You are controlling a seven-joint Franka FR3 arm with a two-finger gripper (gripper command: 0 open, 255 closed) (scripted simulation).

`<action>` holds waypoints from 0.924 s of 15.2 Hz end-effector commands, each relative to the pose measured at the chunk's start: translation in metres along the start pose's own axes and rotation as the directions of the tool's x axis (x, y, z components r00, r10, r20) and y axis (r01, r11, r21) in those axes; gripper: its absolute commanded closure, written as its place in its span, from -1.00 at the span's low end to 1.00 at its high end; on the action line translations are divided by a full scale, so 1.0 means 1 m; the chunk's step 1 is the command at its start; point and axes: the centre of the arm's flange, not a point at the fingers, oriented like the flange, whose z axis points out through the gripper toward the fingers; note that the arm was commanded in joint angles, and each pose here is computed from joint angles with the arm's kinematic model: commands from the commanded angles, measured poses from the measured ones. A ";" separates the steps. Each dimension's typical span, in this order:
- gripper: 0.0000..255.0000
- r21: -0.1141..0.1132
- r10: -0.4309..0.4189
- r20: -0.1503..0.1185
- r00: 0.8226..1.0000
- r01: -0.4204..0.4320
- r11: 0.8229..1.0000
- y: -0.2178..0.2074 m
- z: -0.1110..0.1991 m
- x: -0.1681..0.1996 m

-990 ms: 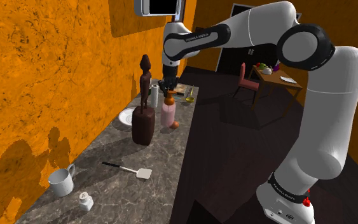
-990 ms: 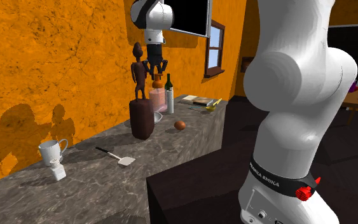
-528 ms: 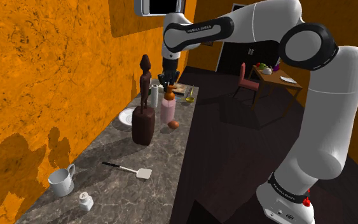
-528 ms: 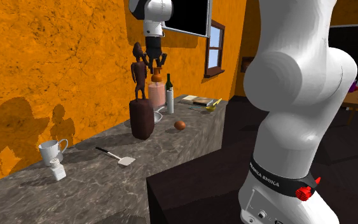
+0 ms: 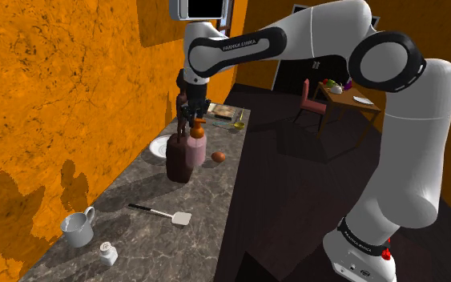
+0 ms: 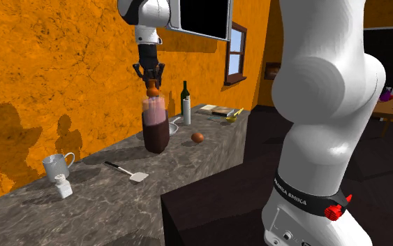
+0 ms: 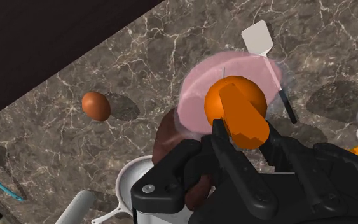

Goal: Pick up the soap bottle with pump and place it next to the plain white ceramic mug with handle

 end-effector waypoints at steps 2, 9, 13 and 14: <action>1.00 0.000 0.001 -0.001 1.000 -0.001 1.000 -0.039 0.009 -0.003; 1.00 0.000 0.001 -0.001 1.000 -0.001 1.000 -0.129 0.029 -0.010; 1.00 0.000 0.001 -0.001 1.000 -0.001 1.000 -0.180 0.041 -0.013; 1.00 0.000 0.001 -0.001 1.000 -0.001 1.000 -0.193 0.044 -0.014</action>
